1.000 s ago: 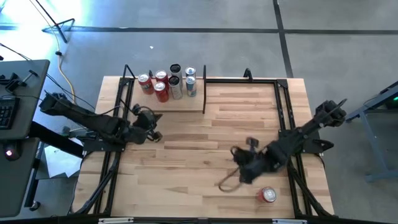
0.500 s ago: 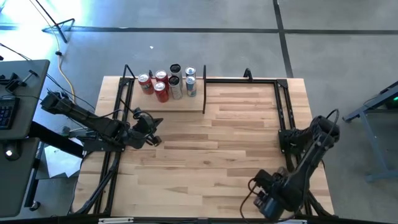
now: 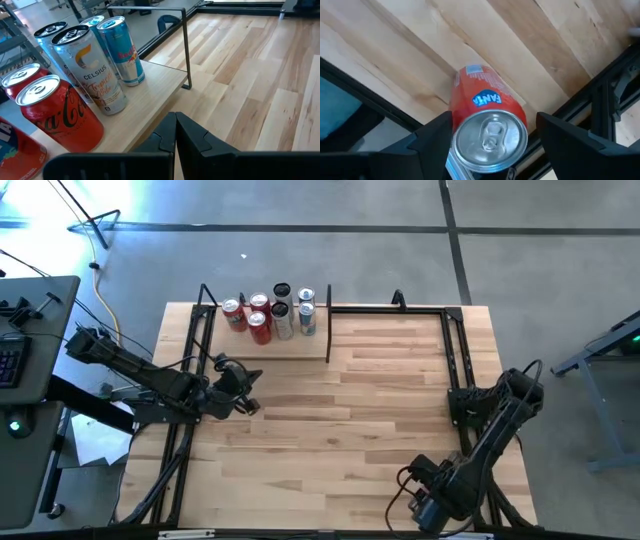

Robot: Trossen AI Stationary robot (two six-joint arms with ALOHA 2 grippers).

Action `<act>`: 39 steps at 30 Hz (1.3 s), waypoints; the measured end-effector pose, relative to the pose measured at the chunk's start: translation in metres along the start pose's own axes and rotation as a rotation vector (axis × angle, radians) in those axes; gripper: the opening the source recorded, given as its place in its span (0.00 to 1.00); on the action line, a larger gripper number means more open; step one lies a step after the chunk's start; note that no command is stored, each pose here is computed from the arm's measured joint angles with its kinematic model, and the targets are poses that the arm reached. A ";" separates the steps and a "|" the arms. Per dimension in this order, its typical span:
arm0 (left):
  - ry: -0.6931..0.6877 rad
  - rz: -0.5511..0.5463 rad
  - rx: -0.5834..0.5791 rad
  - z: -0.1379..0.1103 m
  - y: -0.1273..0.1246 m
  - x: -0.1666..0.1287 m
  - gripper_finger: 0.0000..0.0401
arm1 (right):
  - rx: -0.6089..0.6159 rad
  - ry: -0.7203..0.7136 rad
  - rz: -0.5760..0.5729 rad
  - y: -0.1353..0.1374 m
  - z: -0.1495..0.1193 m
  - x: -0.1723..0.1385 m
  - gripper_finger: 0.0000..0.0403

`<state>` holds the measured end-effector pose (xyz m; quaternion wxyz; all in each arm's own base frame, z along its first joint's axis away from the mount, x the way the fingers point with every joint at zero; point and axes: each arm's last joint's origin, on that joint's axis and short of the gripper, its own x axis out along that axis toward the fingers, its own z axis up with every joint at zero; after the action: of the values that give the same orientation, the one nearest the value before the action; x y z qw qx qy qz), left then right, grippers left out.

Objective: Place canned beverage on shelf
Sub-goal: Put the red soda can on the shelf aligned with the other red soda can

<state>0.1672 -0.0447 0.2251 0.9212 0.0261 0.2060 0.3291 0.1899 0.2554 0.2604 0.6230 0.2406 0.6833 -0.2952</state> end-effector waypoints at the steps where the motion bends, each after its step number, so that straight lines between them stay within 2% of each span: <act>1: 0.000 0.000 0.000 0.000 0.000 0.000 0.00 | -0.014 0.003 -0.003 0.000 0.000 0.000 0.68; 6: 0.000 0.000 0.001 0.000 0.000 0.000 0.00 | -0.008 0.041 -0.011 -0.002 -0.002 -0.004 0.68; 17: 0.001 -0.001 0.003 0.000 0.000 0.000 0.00 | 0.052 -0.058 0.021 -0.007 -0.035 -0.004 0.68; 26: 0.012 -0.023 0.009 -0.001 -0.001 0.000 0.00 | 0.031 -0.121 0.065 -0.004 -0.034 -0.004 0.68; 29: 0.012 -0.022 0.010 0.000 -0.001 0.000 0.00 | -0.029 -0.123 0.043 -0.005 -0.032 -0.004 0.68; 32: 0.012 -0.022 0.009 0.000 -0.001 0.000 0.00 | -0.033 -0.133 -0.017 -0.011 -0.030 -0.009 0.67; 35: 0.012 -0.022 0.009 0.000 -0.001 0.000 0.00 | -0.024 -0.136 -0.037 -0.015 -0.031 -0.020 0.65; 39: 0.012 -0.022 0.009 0.000 -0.001 0.000 0.00 | -0.010 -0.123 0.023 -0.016 -0.044 -0.036 0.55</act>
<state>0.1675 -0.0451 0.2245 0.9234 0.0262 0.2131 0.3181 0.1513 0.2765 0.2997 0.6683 0.2266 0.6425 -0.2988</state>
